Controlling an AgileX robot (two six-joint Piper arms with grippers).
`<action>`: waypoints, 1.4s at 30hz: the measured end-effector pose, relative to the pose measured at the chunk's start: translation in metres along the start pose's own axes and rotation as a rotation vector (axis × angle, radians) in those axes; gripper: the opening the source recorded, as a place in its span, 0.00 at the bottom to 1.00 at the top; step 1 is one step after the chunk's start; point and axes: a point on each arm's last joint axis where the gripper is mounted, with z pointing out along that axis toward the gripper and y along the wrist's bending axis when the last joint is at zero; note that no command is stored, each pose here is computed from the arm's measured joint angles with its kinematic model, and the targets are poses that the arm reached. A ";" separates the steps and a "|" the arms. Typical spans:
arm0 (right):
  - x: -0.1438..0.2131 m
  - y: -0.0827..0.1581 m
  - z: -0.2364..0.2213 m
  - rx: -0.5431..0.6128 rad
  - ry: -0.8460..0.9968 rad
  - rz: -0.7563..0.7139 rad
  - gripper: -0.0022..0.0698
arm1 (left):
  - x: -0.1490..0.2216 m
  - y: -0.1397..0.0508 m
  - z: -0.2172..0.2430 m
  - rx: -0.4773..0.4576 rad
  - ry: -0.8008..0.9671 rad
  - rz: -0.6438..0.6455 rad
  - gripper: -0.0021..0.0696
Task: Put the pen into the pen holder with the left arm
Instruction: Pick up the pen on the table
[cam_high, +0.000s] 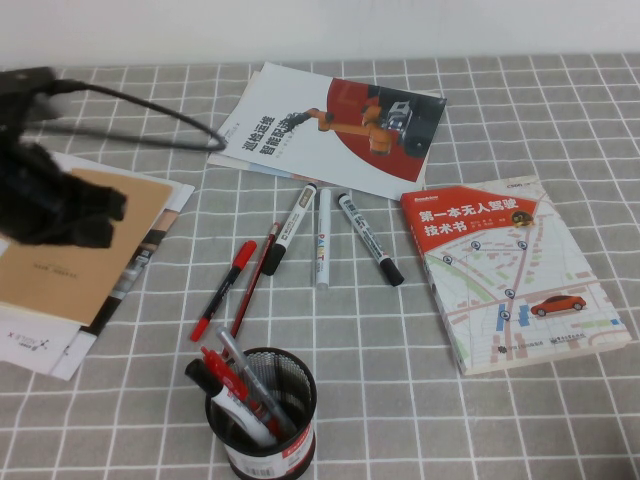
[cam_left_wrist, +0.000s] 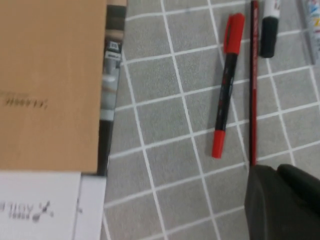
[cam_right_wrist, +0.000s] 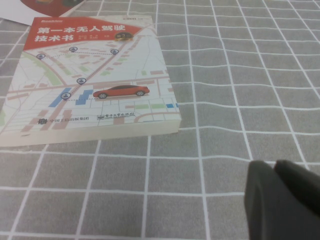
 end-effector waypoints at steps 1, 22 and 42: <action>0.000 0.000 0.000 0.000 0.000 0.000 0.01 | -0.007 0.002 0.007 0.008 0.026 0.009 0.03; 0.000 0.000 0.000 0.000 0.000 0.000 0.01 | -0.061 -0.045 0.142 0.076 0.358 0.299 0.03; 0.000 0.000 0.000 0.000 0.000 0.000 0.01 | -0.066 -0.035 0.179 0.017 0.410 0.323 0.38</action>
